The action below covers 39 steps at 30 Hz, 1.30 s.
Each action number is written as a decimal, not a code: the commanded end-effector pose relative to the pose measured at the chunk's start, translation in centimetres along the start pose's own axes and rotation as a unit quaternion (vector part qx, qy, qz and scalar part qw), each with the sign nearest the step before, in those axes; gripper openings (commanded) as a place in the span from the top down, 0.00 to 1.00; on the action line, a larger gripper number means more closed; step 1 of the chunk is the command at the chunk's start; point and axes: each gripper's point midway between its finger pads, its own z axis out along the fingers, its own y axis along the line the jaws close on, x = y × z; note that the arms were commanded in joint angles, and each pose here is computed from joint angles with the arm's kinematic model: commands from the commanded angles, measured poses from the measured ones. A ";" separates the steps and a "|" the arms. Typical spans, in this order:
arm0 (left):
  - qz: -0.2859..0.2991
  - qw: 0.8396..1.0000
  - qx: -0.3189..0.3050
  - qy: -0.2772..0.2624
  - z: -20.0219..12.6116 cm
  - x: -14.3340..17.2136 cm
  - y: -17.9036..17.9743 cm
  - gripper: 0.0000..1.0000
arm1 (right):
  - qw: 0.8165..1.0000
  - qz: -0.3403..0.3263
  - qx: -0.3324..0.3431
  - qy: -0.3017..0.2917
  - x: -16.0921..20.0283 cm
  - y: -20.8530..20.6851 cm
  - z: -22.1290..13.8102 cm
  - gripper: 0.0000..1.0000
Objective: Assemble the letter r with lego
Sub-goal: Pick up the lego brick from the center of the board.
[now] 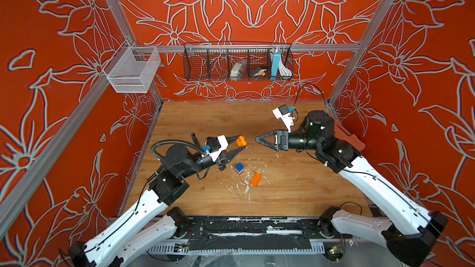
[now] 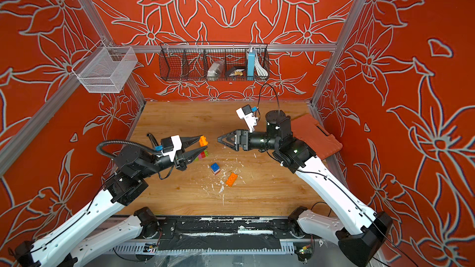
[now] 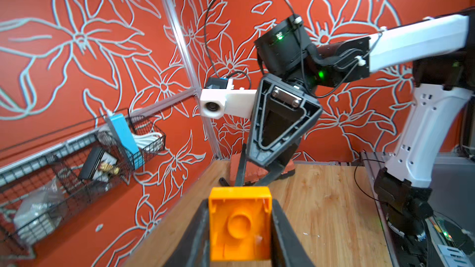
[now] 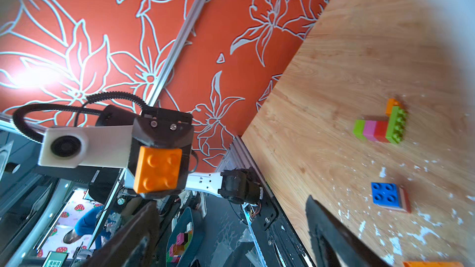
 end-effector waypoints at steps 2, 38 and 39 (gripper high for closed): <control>0.063 0.996 0.038 -0.059 -0.1 -1.5 -1.3 1.00 | 0.997 -0.017 -0.081 -0.014 -0.7 4.2 -0.4 0.05; 0.077 0.972 0.103 -0.198 1.7 -7.6 -1.3 1.00 | 0.982 -0.012 -0.190 -0.008 -0.3 10.4 0.0 0.36; 0.076 0.971 0.104 -0.199 1.7 -7.7 -1.4 1.00 | 0.982 -0.013 -0.190 -0.010 -0.3 10.5 -0.1 0.36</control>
